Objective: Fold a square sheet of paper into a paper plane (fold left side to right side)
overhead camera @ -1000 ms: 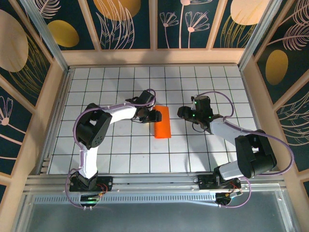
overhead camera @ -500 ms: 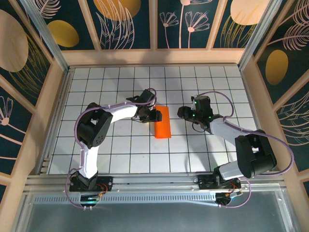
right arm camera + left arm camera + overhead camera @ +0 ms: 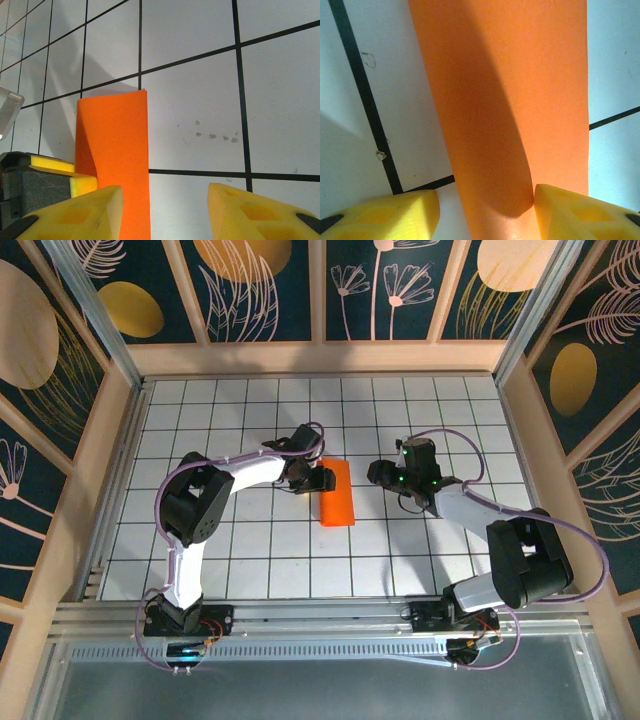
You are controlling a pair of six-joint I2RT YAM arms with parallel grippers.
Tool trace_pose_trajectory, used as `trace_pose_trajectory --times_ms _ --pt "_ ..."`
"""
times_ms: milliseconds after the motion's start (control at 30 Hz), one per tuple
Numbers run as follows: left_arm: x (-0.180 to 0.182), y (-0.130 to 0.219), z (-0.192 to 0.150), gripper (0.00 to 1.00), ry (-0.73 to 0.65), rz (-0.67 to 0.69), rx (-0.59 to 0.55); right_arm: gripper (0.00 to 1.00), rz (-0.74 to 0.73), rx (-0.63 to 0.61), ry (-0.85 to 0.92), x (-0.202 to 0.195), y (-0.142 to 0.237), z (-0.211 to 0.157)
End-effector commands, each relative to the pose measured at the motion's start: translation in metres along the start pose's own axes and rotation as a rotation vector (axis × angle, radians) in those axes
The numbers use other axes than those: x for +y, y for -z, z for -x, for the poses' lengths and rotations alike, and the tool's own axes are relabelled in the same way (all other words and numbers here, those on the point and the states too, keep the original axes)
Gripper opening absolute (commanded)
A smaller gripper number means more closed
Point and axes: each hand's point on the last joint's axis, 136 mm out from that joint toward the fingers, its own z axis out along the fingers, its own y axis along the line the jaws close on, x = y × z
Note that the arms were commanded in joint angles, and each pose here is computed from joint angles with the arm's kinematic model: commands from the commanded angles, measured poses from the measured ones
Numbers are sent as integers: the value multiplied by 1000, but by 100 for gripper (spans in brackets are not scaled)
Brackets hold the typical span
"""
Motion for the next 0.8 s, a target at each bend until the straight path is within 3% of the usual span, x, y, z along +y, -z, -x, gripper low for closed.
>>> trace_pose_trajectory --times_ms 0,767 --pt "42 -71 -41 57 -34 96 104 49 -3 9 17 -3 0 -2" --pt "45 -71 -40 57 -40 114 103 45 44 49 14 4 -5 -8"
